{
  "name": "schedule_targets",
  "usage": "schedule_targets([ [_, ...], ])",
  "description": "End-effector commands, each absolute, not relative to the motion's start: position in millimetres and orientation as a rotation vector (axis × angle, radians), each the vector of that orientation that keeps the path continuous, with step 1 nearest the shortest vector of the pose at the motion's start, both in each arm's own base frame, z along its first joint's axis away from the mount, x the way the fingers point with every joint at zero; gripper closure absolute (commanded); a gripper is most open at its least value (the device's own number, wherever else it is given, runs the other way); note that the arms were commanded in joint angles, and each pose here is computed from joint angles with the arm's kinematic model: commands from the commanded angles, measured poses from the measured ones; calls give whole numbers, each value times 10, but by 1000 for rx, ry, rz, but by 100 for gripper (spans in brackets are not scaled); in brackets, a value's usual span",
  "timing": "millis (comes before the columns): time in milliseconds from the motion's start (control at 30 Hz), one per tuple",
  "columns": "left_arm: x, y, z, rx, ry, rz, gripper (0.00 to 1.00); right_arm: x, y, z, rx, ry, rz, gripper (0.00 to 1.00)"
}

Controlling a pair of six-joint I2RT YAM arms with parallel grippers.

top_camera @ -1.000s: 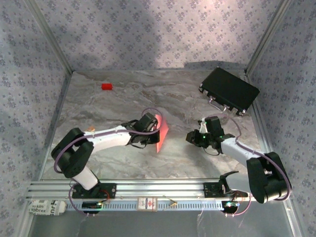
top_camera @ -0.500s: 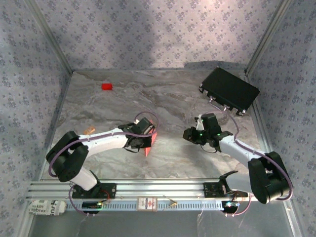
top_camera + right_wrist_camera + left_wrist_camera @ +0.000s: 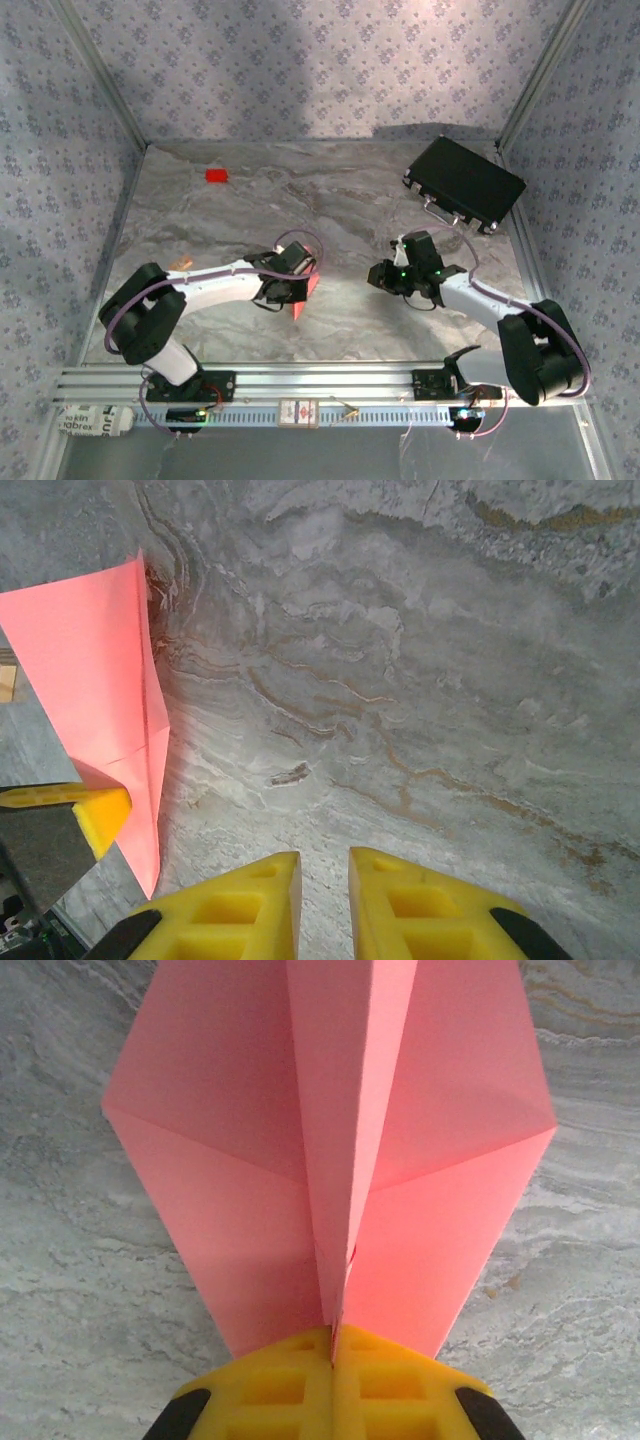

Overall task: Fold a paper plane with a square sheet of paper (pick it up from the middle)
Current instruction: Move the paper plane to the center of the table.

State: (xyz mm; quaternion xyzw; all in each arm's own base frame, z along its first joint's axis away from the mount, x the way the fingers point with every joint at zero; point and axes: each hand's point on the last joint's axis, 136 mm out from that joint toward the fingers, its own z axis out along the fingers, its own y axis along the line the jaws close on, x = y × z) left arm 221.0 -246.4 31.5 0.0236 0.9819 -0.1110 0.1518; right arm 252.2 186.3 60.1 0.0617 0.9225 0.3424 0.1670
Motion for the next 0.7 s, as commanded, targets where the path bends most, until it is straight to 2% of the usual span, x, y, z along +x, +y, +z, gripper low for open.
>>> schedule_targets([
  [0, 2172, -2462, 274, 97, 2839, -294, 95, 2606, 1922, 683, 169, 2607, 980, 79],
  [667, 2183, -2545, 316, 115, 2833, -306, 92, 2616, 1930, 677, 151, 2619, 949, 79],
])
